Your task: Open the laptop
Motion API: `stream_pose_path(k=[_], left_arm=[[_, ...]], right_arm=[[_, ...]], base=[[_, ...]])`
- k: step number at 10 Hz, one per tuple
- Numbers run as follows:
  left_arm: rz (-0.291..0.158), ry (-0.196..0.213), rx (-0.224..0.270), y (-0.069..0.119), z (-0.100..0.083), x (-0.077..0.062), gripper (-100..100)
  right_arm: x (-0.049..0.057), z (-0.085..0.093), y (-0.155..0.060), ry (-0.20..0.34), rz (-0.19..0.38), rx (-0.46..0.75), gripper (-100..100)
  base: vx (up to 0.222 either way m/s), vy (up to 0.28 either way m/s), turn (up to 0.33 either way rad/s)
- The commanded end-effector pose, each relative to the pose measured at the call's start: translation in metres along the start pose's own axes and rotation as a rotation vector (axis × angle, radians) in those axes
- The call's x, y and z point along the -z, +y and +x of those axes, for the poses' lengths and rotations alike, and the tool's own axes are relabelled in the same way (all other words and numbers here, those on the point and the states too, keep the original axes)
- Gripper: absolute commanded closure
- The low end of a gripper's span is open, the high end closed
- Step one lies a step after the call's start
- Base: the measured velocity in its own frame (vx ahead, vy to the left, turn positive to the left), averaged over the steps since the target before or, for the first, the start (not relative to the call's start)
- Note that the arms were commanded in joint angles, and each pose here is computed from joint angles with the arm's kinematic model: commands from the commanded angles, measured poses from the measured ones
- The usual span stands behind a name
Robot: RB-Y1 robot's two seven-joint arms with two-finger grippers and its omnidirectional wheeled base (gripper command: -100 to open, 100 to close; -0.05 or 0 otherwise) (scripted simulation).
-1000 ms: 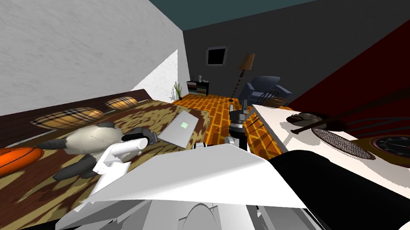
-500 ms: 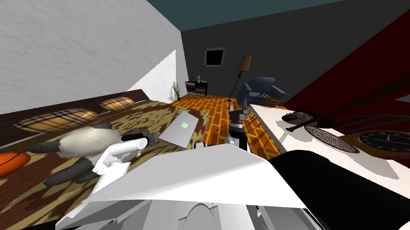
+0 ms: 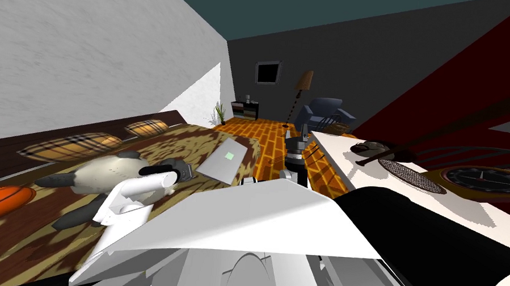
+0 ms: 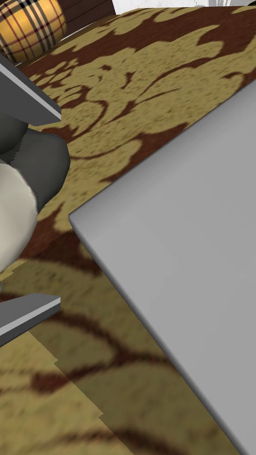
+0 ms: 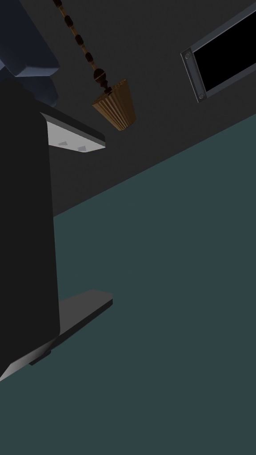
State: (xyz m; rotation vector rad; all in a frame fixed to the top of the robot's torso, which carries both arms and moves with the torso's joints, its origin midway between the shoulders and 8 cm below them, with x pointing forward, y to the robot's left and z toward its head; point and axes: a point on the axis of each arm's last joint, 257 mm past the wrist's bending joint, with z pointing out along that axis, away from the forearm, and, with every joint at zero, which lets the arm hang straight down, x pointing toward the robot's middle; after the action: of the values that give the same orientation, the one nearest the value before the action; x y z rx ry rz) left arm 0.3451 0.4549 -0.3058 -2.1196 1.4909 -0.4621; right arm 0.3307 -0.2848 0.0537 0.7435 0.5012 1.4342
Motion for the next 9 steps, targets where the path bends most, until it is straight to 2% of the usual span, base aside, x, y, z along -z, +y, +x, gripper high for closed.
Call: stream_pose_path(k=[1, 2, 3, 4, 9], left_arm=[[0.000, -0.004, -0.009, -0.0055, 0.0001, 0.0180, -100], [0.001, -0.006, -0.013, -0.0069, 0.0002, 0.0247, -100], [0.003, -0.004, -0.011, -0.0073, 0.0011, 0.0214, -100], [0.000, -0.005, -0.010, -0.0070, 0.0010, 0.0222, 0], [0.000, -0.005, -0.010, -0.0070, 0.0010, 0.0221, 0]], right_arm=[[0.0000, 0.0000, 0.0000, 0.000, 0.000, 0.000, 0], [0.0000, 0.0000, 0.0000, 0.000, 0.000, 0.000, 0], [0.0000, 0.0000, 0.0000, 0.000, 0.000, 0.000, 0], [0.0000, 0.0000, 0.0000, 0.000, 0.000, 0.000, 0], [0.0000, 0.0000, 0.0000, 0.000, 0.000, 0.000, 0]], base=[[0.024, -0.015, 0.016], [0.026, -0.015, 0.016], [0.005, -0.009, 0.003], [0.000, 0.000, 0.000], [0.000, 0.000, 0.000]])
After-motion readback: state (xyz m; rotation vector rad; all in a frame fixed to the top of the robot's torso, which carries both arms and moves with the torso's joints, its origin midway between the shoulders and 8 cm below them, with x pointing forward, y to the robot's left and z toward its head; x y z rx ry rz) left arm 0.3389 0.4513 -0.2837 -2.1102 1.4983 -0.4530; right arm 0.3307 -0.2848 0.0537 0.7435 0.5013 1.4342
